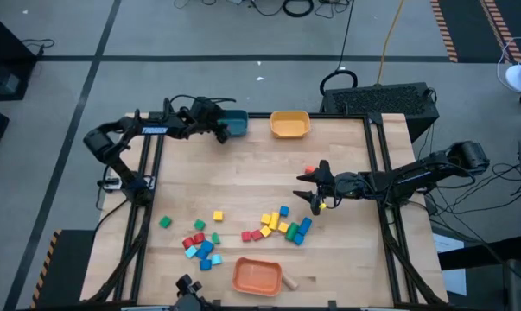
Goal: Sort blocks by size
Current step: Put the yellow square block into the blue bin
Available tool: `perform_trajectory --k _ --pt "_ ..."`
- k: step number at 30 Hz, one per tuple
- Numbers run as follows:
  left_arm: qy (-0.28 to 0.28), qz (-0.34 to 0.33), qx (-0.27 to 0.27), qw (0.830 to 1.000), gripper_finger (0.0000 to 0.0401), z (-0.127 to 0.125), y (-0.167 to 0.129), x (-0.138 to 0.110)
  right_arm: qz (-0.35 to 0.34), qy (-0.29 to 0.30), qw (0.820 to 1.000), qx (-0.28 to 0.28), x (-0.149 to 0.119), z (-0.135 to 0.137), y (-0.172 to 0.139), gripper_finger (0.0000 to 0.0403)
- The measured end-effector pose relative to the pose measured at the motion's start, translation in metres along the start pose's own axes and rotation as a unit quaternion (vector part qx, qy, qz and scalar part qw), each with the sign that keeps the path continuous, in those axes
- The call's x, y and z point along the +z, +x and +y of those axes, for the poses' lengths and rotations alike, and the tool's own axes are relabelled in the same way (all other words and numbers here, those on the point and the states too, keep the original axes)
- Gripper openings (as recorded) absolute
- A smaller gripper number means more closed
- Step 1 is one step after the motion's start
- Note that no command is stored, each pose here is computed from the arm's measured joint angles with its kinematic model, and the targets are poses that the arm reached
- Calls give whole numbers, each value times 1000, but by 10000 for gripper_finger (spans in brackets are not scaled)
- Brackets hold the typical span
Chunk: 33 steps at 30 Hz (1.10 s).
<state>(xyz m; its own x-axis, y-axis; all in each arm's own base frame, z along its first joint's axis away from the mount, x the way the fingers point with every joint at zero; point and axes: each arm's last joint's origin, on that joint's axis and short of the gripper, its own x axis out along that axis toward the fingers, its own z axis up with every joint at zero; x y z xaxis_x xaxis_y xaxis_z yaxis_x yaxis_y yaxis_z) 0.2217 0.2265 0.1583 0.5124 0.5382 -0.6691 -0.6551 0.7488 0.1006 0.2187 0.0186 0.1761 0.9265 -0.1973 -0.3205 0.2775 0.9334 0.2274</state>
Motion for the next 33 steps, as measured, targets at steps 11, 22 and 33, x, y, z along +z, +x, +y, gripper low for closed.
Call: perform_trajectory --k 11,22,33 --pt "86 11 -65 994 240 -35 -47 10 18 -16 1000 -6 -4 -1 0 253" --pt "178 88 -198 960 240 -101 -108 -8 20 -22 1000 -7 -4 -1 0 253" --pt "219 148 -261 928 240 -152 -136 -36 18 -18 1000 -4 -4 -1 0 253"
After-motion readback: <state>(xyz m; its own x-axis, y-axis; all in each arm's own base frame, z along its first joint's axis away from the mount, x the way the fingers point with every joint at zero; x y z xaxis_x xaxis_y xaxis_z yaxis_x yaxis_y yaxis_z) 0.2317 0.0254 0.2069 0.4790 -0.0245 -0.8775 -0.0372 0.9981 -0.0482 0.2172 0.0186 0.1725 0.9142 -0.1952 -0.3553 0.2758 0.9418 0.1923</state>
